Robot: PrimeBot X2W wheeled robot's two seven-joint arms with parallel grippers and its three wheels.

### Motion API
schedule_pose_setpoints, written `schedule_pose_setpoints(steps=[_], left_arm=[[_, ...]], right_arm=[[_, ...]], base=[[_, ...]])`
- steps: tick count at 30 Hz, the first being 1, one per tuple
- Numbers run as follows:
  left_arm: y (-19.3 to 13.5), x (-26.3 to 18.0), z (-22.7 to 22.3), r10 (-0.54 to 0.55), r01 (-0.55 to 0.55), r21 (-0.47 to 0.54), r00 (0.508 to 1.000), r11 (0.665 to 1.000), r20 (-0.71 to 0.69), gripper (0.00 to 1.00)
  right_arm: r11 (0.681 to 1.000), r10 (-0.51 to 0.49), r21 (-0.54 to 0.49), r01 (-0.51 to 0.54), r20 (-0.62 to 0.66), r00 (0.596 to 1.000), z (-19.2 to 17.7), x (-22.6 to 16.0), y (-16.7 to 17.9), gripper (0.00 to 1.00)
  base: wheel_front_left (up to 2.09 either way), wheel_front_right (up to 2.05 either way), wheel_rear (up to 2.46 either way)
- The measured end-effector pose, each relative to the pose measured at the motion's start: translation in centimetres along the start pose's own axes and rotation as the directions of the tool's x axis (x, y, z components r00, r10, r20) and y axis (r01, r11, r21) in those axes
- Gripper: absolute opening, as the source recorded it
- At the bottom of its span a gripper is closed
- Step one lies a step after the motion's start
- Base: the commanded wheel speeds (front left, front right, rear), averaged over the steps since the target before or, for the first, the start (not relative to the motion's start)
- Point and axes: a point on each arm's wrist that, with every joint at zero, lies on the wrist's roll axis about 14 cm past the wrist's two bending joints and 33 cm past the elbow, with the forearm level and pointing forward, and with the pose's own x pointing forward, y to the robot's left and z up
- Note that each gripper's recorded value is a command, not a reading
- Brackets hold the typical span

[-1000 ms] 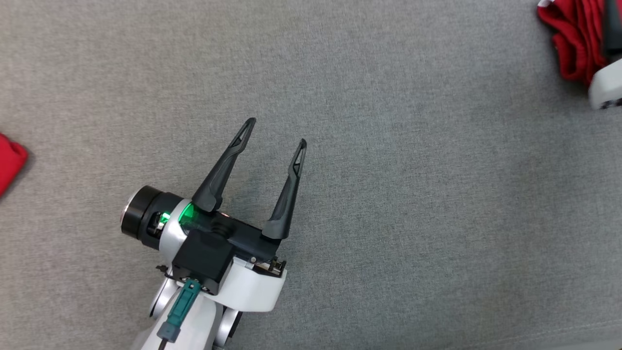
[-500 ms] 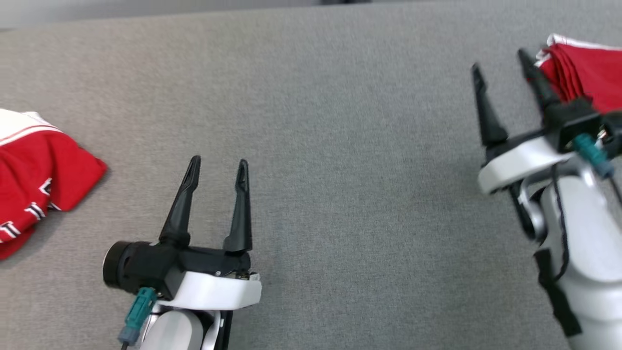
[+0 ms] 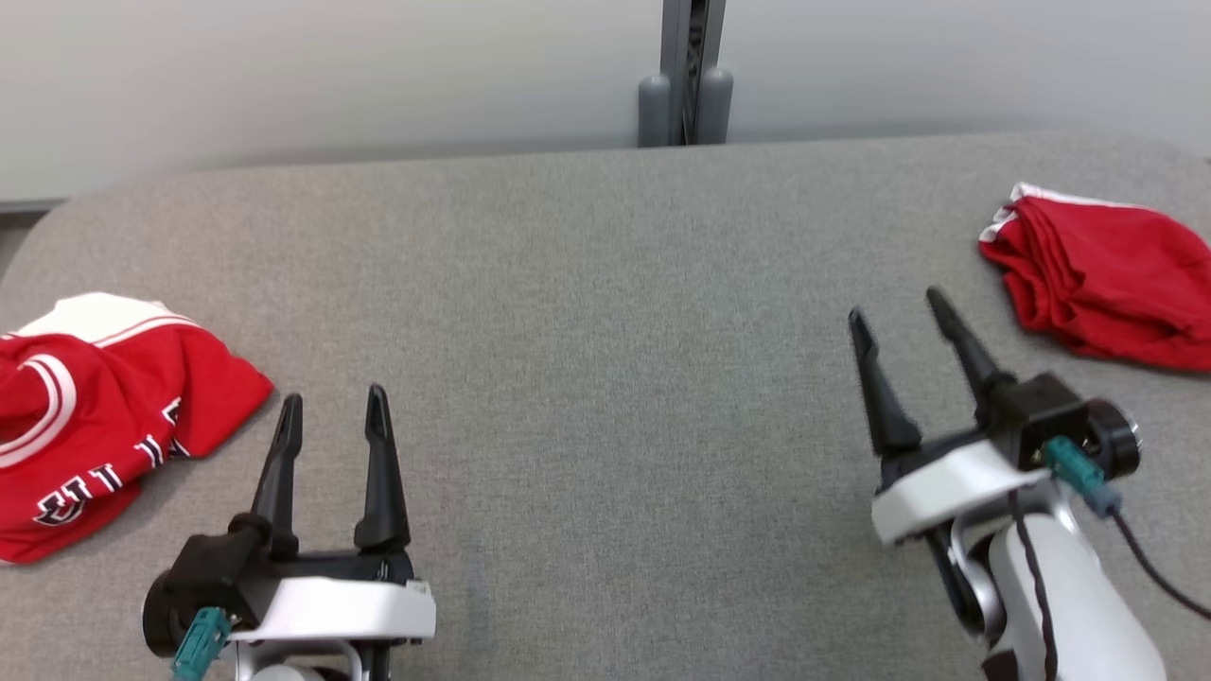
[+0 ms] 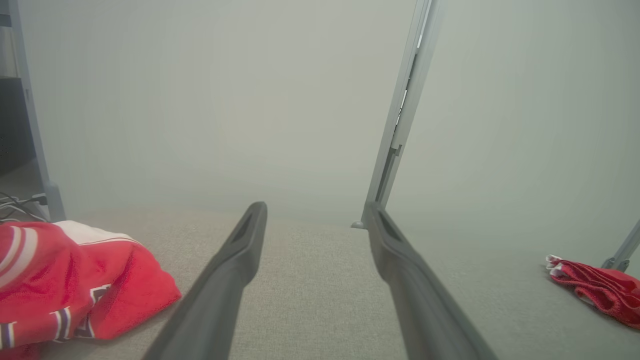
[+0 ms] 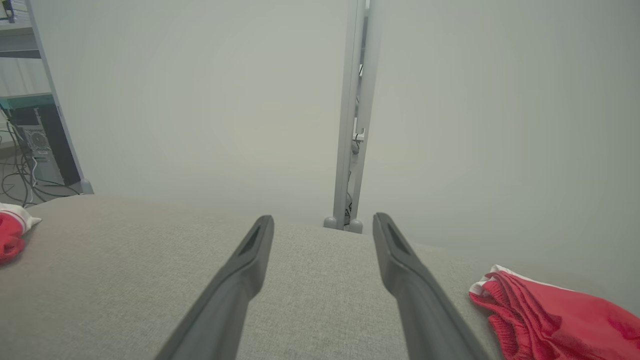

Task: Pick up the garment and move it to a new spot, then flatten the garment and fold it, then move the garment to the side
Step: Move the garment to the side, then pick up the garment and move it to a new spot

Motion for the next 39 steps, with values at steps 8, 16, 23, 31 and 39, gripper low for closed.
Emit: schedule_pose_setpoints(steps=[8, 16, 23, 31, 39], left_arm=[[1.2, -2.3, -0.6, 0.005, -0.005, 0.009, 0.999, 1.000, -0.036, 1.00], [1.5, -3.2, -2.2, -0.028, 0.034, 0.070, 0.996, 0.997, -0.088, 1.00], [1.7, -3.7, -2.9, -0.022, 0.029, 0.064, 0.993, 0.997, -0.112, 1.00], [1.6, -3.7, -3.3, -0.020, 0.027, 0.051, 0.992, 0.998, -0.124, 1.00], [1.4, -3.8, -3.2, -0.026, 0.032, 0.045, 0.992, 0.998, -0.120, 1.00]], right_arm=[[0.999, -0.021, 0.038, 0.022, -0.030, 0.999, -0.8, -4.1, 1.0, 1.00], [0.995, -0.075, 0.065, 0.077, -0.042, 0.996, -1.3, -6.4, 0.3, 1.00], [0.989, -0.108, 0.095, 0.113, -0.060, 0.992, -1.9, -8.2, -0.1, 1.00], [0.988, -0.115, 0.098, 0.121, -0.063, 0.991, -2.0, -8.4, -0.2, 1.00], [0.989, -0.099, 0.100, 0.105, -0.056, 0.993, -1.9, -8.3, 0.3, 1.00]], base=[[0.00, 0.00, 0.00], [0.00, 0.00, 0.00], [0.00, 0.00, 0.00], [0.00, 0.00, 0.00], [0.00, 0.00, 0.00]])
